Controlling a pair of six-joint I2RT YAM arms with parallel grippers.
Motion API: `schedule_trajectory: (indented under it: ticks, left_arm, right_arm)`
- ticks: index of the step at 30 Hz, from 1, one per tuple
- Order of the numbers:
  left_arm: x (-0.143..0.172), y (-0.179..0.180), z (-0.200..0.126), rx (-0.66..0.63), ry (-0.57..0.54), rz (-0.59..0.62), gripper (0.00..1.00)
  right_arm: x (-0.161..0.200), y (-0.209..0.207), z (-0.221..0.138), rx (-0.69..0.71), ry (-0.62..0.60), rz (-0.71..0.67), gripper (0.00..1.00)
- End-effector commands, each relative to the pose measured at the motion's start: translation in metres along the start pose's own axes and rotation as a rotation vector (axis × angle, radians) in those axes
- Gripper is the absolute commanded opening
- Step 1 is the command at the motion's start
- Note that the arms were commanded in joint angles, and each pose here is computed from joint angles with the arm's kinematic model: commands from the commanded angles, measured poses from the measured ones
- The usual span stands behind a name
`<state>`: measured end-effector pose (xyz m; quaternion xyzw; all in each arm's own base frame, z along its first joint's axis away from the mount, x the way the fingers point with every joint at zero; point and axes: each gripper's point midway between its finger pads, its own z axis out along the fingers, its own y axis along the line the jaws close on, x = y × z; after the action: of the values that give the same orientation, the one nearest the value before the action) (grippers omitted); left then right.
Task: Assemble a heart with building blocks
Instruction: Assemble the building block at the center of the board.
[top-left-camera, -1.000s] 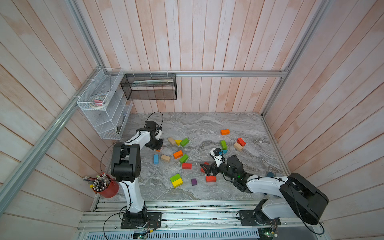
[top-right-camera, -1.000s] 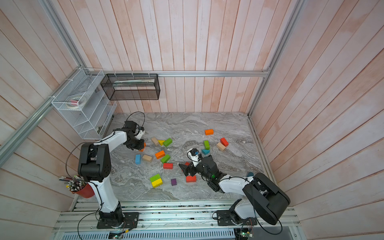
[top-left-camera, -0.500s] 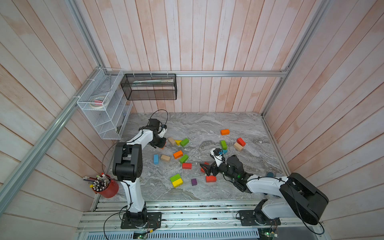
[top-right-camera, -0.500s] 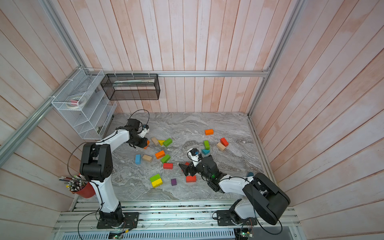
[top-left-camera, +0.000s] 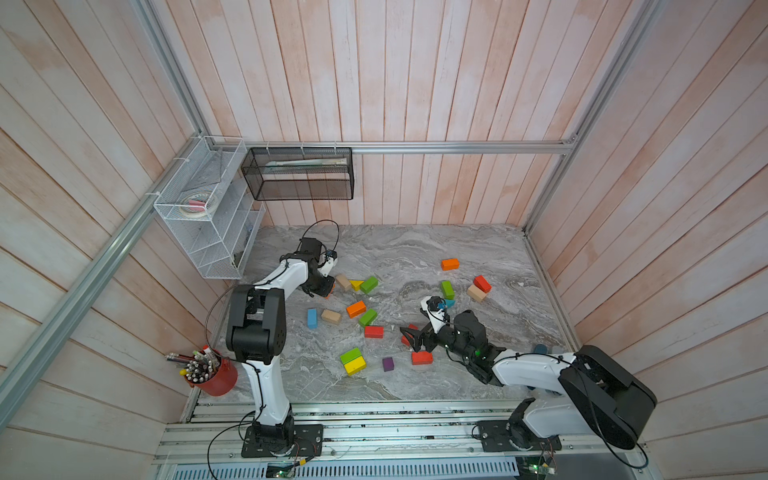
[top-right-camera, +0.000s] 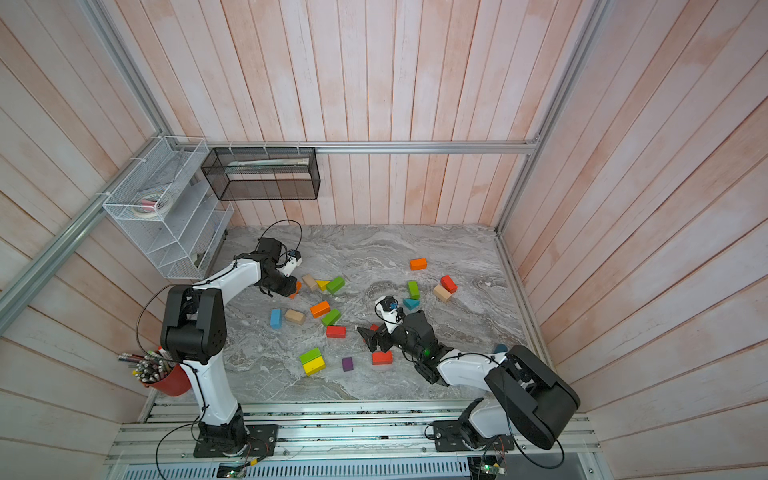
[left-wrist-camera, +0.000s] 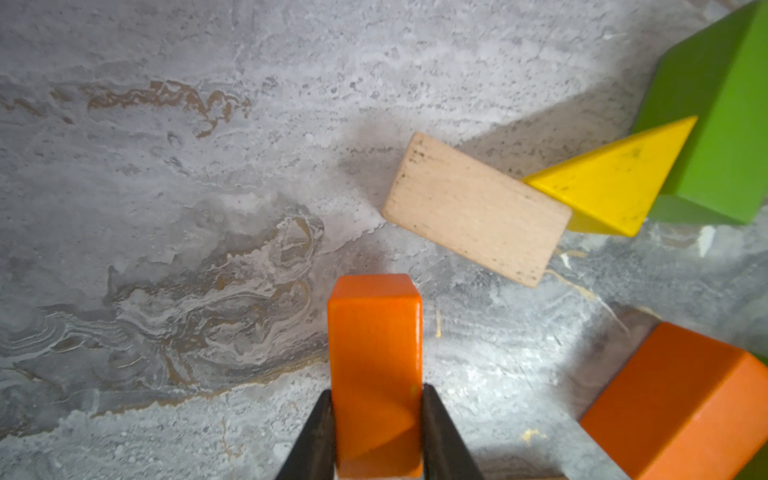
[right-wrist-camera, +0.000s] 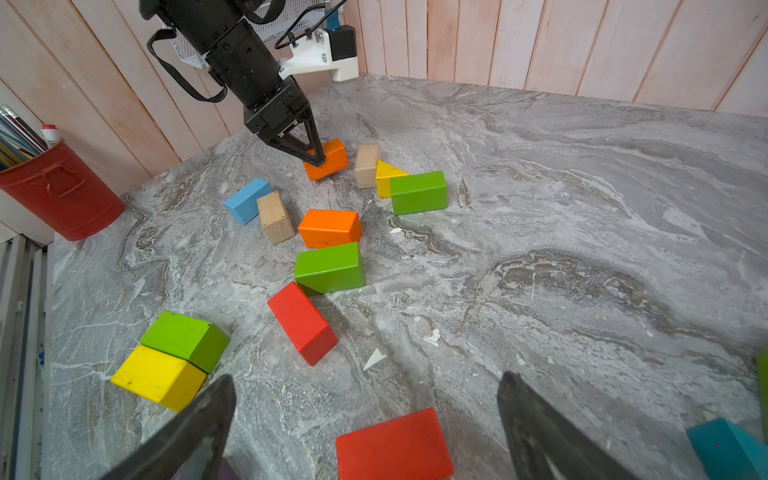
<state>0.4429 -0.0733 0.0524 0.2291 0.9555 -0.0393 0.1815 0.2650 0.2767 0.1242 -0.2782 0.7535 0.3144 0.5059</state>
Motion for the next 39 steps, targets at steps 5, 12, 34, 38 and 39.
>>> schedule_trajectory:
  ticks: [5,12,34,38,39]
  left_arm:
    - [0.004,-0.003,0.012,-0.018,0.04,0.022,0.35]
    - [0.004,0.001,0.003,-0.049,0.037,0.003,0.51]
    - [0.024,-0.021,-0.03,0.002,-0.028,-0.595,0.66]
    - [0.02,-0.021,-0.024,0.017,-0.05,-0.653,0.61]
    - [0.019,-0.022,-0.023,0.024,-0.054,-0.661,0.58]
  right_arm:
    - [-0.002,0.0,0.0,-0.005,-0.013,0.003,0.98]
    - [-0.004,0.0,-0.001,-0.007,-0.017,0.0,0.98]
    - [-0.005,-0.001,-0.001,0.003,-0.02,0.006,0.98]
    - [-0.004,-0.001,-0.002,0.003,-0.018,0.007,0.98]
    - [-0.004,-0.001,-0.002,0.005,-0.017,0.007,0.98]
